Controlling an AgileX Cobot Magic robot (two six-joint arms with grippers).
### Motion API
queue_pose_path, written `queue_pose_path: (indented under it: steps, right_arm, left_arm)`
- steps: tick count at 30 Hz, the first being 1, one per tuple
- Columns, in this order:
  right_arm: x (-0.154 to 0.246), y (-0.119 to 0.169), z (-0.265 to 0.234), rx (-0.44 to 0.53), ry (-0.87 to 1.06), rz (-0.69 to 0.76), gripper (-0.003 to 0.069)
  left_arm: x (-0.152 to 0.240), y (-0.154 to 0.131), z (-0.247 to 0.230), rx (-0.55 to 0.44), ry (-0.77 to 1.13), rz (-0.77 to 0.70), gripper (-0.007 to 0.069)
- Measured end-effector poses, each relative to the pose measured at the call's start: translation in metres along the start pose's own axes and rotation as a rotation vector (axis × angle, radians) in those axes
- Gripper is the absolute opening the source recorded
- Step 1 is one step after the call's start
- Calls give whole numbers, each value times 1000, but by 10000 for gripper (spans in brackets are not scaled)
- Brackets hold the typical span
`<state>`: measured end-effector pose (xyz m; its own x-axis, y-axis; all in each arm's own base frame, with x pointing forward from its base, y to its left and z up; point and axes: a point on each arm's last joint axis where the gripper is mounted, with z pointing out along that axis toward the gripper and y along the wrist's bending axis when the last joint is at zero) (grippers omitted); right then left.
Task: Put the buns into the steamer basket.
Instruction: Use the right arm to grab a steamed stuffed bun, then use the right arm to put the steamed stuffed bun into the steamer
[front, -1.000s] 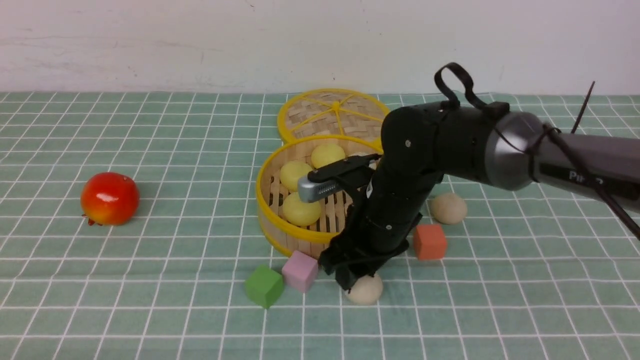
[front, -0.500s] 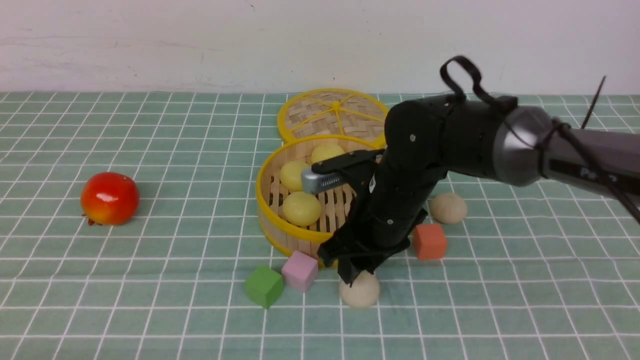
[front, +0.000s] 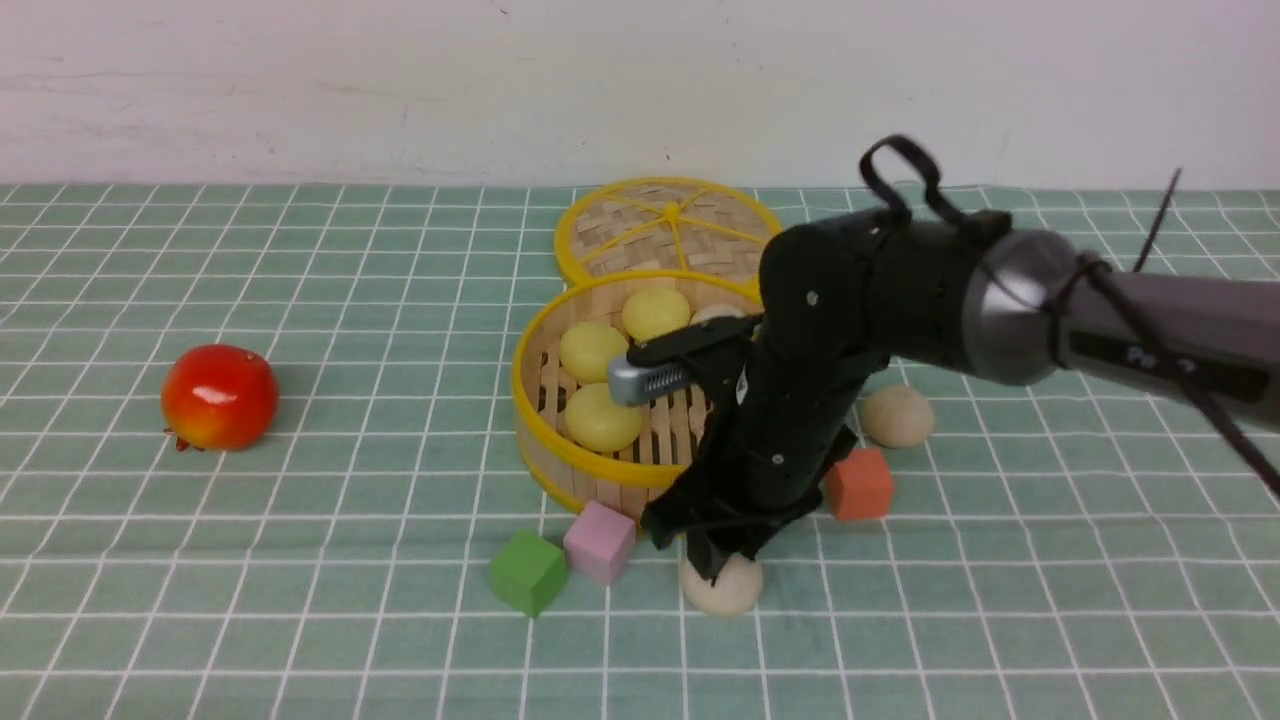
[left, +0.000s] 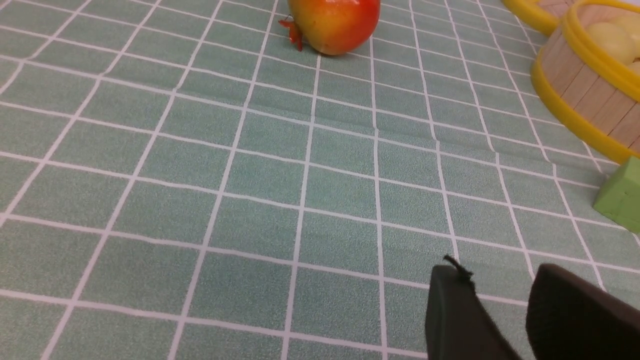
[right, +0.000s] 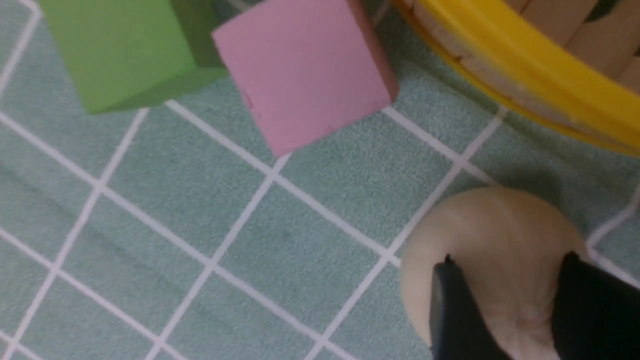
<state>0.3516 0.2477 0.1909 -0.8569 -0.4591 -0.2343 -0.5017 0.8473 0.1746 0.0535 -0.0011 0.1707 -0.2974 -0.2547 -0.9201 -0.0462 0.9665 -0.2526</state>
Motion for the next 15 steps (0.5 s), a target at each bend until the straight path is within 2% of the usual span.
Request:
queue_pose_path:
  steps: [1,6,10,13,14,15]
  right_arm:
    - [0,0,1,0,2,0,265]
    - [-1,0,-4,4,3,-7,31]
    - [-5,4,-27,5,11,-26,10]
    - [-23,13,-83,-1,-113,-69,10]
    - [-25,12,-87,-2,-125,-71,10]
    - [-34,13,-108,-5,-212,-76,10]
  left_arm:
    - [0,0,0,0,0,0,217]
    - [0,0,0,0,0,0,222]
    - [0,0,0,0,0,0,227]
    - [0,0,0,0,0,0,228]
    - [0,0,0,0,0,0,228]
    - [0,0,0,0,0,0,231]
